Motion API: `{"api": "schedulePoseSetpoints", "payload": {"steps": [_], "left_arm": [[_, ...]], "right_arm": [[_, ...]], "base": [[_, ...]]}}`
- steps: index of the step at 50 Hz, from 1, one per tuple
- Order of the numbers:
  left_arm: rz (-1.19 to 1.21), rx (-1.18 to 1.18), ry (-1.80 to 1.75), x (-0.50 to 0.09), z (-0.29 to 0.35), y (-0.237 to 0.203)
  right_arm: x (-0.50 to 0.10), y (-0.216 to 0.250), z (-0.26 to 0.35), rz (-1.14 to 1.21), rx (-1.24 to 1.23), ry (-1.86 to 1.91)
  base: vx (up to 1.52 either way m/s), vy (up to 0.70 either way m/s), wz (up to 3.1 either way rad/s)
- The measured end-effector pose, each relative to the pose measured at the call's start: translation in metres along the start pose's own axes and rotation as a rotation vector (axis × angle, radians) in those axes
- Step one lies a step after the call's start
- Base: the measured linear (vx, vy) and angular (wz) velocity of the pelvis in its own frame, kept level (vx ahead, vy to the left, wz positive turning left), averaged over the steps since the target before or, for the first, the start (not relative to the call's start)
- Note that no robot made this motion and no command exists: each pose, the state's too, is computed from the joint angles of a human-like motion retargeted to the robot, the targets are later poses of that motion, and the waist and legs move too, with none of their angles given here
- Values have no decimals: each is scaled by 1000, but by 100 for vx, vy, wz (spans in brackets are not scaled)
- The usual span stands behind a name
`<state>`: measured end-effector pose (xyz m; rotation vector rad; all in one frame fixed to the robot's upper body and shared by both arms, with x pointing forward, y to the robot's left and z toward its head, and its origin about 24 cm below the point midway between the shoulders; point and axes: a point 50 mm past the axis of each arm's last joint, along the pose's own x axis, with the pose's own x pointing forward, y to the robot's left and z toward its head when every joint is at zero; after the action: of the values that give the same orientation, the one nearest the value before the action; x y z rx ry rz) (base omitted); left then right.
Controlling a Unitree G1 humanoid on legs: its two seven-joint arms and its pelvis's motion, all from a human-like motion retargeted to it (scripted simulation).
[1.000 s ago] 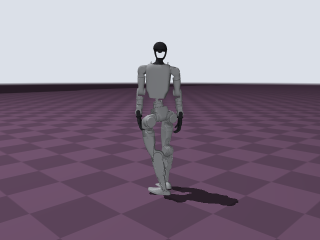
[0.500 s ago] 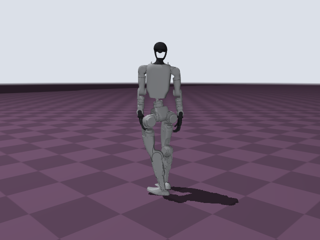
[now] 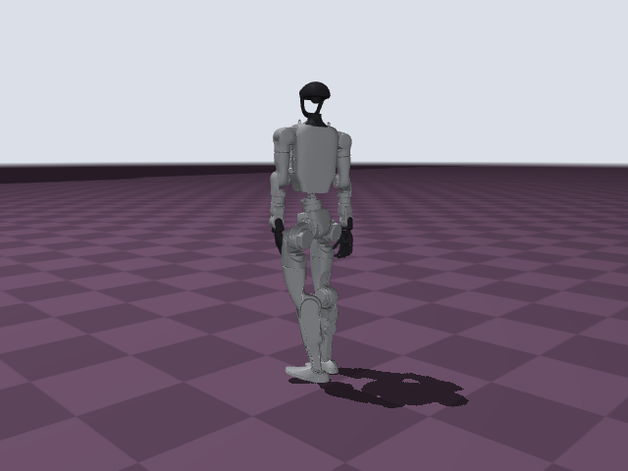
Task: In place motions
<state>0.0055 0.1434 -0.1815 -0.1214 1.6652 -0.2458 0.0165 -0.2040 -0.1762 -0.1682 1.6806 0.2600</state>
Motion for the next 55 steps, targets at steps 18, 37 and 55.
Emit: {"api": "schedulePoseSetpoints", "payload": {"steps": [18, 37, 55], "left_arm": [[99, -61, 147, -9, -34, 28], [88, -1, 202, -5, -53, 18], [68, 39, 205, -6, -46, 20]], "right_arm": [[-8, -10, 44, -30, -34, -183], [-4, 25, 57, 62, -149, -213], [3, 12, 5, 19, -142, -14]], "base": [[-11, 13, 68], [-1, 1, -1], [6, -3, -40]]}}
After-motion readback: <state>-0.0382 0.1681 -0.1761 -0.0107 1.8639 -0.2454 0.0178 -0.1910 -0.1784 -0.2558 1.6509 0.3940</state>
